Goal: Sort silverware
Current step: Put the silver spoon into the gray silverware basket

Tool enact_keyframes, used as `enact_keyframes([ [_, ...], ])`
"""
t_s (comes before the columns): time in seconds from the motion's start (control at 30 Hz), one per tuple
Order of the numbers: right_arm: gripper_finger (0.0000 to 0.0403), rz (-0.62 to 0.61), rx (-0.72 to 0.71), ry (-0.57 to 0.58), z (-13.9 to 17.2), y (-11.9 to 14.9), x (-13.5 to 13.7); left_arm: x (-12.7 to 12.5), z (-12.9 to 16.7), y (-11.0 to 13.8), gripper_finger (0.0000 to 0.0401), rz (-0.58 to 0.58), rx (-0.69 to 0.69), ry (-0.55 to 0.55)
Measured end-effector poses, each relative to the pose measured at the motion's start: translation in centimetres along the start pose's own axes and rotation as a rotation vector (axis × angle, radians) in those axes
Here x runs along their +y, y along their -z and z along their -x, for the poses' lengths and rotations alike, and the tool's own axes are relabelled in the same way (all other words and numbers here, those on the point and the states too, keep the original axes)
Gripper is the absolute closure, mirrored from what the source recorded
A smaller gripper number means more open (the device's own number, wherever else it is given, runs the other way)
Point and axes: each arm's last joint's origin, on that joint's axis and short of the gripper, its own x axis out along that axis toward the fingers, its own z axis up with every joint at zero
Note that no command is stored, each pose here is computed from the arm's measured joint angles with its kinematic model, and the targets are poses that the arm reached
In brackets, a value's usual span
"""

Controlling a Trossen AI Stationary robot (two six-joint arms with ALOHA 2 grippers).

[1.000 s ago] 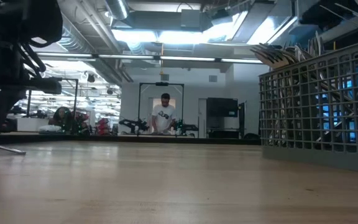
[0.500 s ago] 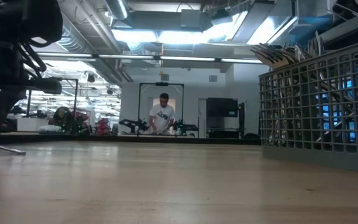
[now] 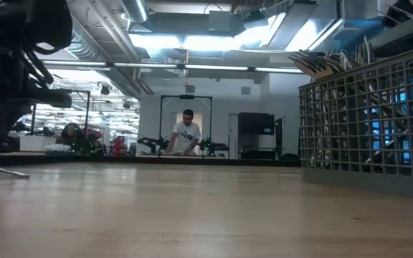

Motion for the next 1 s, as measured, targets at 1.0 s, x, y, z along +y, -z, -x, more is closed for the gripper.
enact_keyframes([
  [1.0,0.0327,0.0,0.0,0.0,0.01,-0.02,0.0,-0.1,0.02,0.04,0.0386,0.434,-0.001,0.017],
])
